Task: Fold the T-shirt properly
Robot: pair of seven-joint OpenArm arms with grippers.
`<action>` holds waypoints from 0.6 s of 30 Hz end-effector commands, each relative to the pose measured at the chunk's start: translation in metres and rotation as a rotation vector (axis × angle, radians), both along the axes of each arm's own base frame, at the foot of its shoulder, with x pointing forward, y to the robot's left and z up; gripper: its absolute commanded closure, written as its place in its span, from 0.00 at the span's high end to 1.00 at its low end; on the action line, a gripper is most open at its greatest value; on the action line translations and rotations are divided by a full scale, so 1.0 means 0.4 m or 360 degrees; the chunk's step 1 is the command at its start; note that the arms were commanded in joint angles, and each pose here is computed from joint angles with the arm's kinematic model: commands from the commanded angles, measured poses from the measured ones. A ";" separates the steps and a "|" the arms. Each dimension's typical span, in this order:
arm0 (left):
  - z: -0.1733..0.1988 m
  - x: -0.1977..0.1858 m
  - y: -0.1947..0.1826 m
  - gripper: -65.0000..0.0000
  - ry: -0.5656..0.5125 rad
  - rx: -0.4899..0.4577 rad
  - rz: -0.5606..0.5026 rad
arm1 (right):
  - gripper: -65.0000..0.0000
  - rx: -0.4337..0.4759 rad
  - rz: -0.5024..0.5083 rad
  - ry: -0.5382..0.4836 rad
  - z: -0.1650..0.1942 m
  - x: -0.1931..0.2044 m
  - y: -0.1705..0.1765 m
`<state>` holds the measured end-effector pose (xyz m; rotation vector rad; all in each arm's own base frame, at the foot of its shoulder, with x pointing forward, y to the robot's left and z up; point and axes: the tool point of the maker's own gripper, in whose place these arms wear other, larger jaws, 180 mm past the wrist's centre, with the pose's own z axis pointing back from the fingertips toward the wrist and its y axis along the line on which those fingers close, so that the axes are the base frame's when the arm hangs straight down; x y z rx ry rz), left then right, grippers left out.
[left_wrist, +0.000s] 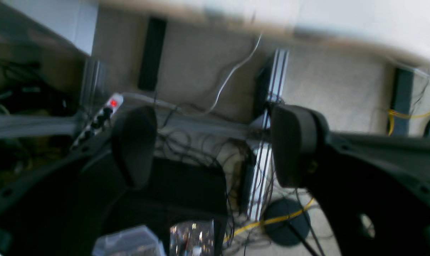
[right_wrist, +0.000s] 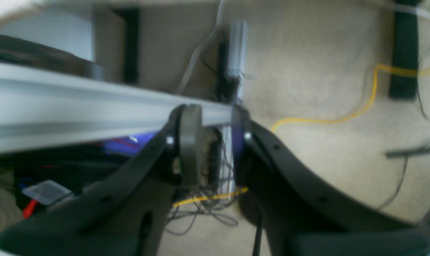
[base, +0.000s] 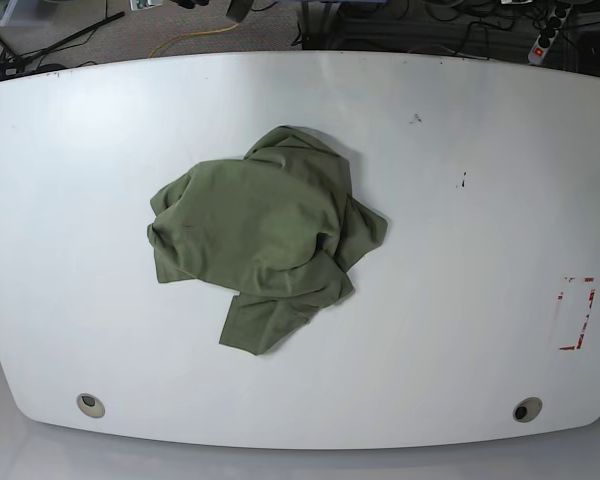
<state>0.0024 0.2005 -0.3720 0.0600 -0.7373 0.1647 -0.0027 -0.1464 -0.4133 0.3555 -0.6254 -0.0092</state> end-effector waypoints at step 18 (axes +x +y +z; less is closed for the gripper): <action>0.069 0.184 0.058 0.73 -0.0348 0.0123 -0.0083 | 0.22 0.0005 -0.0053 -0.0536 0.146 0.266 -0.019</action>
